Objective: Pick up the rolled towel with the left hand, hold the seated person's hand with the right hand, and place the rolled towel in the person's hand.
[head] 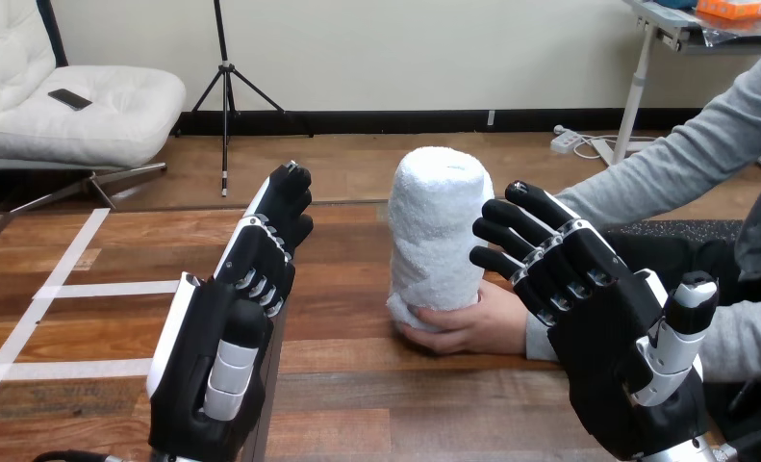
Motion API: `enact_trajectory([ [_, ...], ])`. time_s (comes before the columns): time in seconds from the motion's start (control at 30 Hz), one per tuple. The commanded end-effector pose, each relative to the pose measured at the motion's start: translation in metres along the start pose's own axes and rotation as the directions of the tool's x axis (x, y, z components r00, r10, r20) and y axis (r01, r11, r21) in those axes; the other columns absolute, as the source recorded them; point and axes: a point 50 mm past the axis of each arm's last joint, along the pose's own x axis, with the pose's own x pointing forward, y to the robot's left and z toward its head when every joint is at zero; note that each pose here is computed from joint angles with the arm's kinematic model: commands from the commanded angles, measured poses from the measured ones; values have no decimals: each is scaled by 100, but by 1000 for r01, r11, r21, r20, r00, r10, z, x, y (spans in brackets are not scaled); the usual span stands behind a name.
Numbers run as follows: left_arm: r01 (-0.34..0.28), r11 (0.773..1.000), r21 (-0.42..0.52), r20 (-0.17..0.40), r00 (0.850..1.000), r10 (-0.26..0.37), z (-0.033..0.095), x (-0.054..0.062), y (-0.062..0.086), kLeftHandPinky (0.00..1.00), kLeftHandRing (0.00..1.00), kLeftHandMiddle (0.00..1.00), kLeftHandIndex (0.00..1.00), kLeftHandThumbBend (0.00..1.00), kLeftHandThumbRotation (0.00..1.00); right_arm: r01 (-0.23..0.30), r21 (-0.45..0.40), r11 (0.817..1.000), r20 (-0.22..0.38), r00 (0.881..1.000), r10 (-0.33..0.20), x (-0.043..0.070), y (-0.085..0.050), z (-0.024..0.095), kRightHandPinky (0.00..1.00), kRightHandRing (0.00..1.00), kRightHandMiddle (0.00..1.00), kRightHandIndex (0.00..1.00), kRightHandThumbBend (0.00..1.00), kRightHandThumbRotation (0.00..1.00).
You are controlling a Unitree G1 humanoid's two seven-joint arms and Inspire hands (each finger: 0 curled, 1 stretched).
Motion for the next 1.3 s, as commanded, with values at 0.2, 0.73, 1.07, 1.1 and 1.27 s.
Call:
enact_trajectory([
  [0.2, 17, 1000, 2, 56, 998, -17, 8, 11, -3, 95, 97, 96, 93, 92, 93, -36, -25, 999, 78, 996, 38, 12, 1, 15, 83, 85, 84, 84, 99, 100],
  [0.73, 24, 1000, 4, 61, 998, -24, 8, 11, -3, 94, 97, 96, 94, 90, 92, -38, -24, 999, 77, 996, 40, 12, 1, 16, 82, 85, 84, 84, 99, 100],
  [1.07, 20, 1000, 8, 58, 998, -20, 8, 10, -3, 93, 97, 96, 93, 90, 92, -35, -26, 999, 71, 997, 37, 12, 1, 16, 81, 85, 84, 84, 99, 100],
  [1.1, 19, 1000, 9, 58, 998, -20, 8, 10, -3, 93, 97, 95, 93, 90, 92, -35, -28, 999, 71, 997, 36, 12, 1, 16, 81, 85, 84, 84, 99, 100],
  [1.27, 18, 1000, 9, 59, 998, -18, 8, 10, -3, 93, 96, 95, 93, 90, 92, -34, -34, 999, 71, 997, 36, 12, 1, 16, 81, 85, 84, 84, 99, 100],
])
